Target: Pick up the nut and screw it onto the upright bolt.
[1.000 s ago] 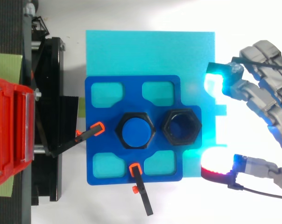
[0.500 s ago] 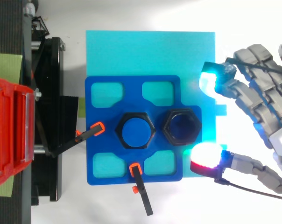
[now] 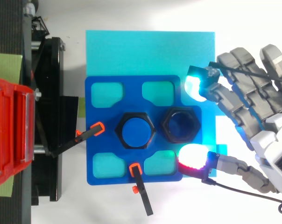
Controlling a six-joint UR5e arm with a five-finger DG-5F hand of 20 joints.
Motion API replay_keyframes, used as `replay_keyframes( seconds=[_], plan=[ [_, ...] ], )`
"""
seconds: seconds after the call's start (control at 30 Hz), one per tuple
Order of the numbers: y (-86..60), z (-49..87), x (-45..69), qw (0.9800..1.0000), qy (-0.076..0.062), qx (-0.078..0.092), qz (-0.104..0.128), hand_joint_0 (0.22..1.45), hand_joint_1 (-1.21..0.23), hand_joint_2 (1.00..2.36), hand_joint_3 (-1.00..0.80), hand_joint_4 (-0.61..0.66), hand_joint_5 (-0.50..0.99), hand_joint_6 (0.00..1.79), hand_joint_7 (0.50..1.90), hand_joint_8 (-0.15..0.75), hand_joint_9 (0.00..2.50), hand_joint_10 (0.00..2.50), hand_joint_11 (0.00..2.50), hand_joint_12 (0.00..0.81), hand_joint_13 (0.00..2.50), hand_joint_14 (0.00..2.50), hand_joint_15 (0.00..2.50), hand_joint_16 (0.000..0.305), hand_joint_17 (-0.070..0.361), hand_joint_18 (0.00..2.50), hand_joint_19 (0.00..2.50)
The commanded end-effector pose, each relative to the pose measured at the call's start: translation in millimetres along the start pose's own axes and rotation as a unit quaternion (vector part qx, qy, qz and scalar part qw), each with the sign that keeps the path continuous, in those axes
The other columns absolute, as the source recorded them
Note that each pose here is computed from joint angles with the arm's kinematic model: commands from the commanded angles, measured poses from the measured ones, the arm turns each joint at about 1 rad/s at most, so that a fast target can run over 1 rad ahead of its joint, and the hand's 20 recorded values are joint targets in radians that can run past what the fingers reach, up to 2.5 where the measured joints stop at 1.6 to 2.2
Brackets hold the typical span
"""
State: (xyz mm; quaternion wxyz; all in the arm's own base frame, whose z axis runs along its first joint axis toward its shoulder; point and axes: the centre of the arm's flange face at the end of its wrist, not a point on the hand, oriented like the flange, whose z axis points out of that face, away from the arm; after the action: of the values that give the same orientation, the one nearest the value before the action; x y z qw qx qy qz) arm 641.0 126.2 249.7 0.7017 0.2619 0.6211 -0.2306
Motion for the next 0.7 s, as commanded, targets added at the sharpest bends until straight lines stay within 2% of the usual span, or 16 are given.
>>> replay_keyframes(
  seconds=[0.0,0.3,0.5,0.67],
  plan=[
    [0.6,2.4,0.5,1.0,-0.002,-0.01,-0.001,0.36,-0.6,1.0,-0.5,0.22,-0.24,0.5,0.74,0.289,0.3,0.0,0.0,0.417,0.29,0.0,0.0,0.054,0.121,0.02,0.0],
    [0.6,3.0,0.5,0.9999,-0.003,-0.014,-0.003,0.36,-0.6,1.0,-0.5,0.22,-0.24,0.5,0.74,0.289,0.31,0.0,0.0,0.414,0.3,0.0,0.0,0.053,0.119,0.03,0.0],
    [3.1,2.2,0.2,0.9997,-0.005,-0.024,-0.003,0.37,-0.6,1.0,-0.5,0.22,-0.23,0.5,0.75,0.29,0.32,0.0,0.0,0.411,0.31,0.0,0.0,0.052,0.117,0.04,0.0],
    [2.3,2.9,0.3,0.9997,-0.004,-0.023,-0.003,0.38,-0.58,1.0,-0.5,0.23,-0.23,0.5,0.75,0.291,0.33,0.0,0.0,0.402,0.33,0.0,0.0,0.051,0.115,0.05,0.0]
  ],
)
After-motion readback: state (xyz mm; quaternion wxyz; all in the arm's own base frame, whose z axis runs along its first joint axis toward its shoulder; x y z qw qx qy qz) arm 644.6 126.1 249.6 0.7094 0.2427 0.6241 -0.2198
